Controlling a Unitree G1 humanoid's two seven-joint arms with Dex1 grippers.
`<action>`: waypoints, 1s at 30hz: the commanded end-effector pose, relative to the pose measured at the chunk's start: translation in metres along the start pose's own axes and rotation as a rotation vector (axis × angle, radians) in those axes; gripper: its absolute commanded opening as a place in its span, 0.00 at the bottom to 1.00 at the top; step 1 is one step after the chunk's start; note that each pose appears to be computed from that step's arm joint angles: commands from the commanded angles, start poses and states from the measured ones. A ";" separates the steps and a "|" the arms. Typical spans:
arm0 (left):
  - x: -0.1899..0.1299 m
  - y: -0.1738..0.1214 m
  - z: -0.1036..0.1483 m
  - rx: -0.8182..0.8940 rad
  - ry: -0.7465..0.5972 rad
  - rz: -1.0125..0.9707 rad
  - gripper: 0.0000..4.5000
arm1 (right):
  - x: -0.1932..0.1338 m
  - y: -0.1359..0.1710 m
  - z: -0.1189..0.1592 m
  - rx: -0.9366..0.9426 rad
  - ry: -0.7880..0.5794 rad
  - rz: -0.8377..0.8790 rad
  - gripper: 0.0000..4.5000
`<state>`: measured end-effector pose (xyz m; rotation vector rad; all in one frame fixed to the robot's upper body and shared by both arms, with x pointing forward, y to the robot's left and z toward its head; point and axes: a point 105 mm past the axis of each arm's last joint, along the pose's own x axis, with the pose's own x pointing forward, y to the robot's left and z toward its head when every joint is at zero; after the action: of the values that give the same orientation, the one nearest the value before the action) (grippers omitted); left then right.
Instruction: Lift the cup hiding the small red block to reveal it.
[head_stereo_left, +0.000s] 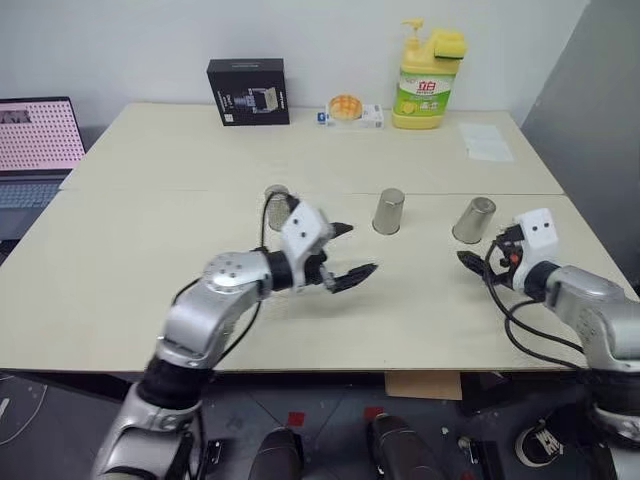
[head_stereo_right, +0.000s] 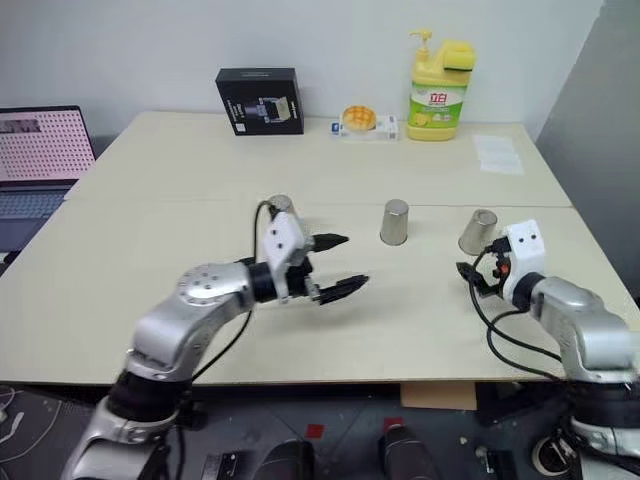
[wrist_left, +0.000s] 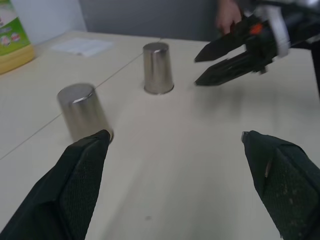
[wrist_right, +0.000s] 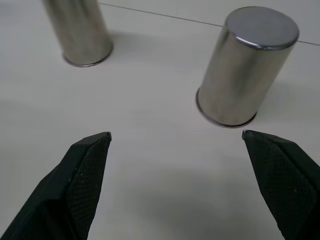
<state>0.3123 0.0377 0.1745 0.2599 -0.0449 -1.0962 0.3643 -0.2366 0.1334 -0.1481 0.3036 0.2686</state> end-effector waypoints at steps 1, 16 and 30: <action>0.011 -0.005 0.013 0.042 -0.049 -0.006 1.00 | 0.010 -0.021 0.013 0.028 -0.064 -0.081 0.99; 0.027 -0.009 0.018 0.044 -0.066 -0.015 1.00 | 0.054 -0.037 0.019 0.067 -0.129 -0.105 0.99; 0.024 -0.003 0.018 0.055 -0.051 -0.008 1.00 | 0.058 -0.039 0.027 0.015 -0.236 -0.091 0.62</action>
<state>0.3179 0.0107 0.1747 0.2715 -0.0630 -1.1158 0.4337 -0.2534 0.1243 -0.1003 0.1440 0.1963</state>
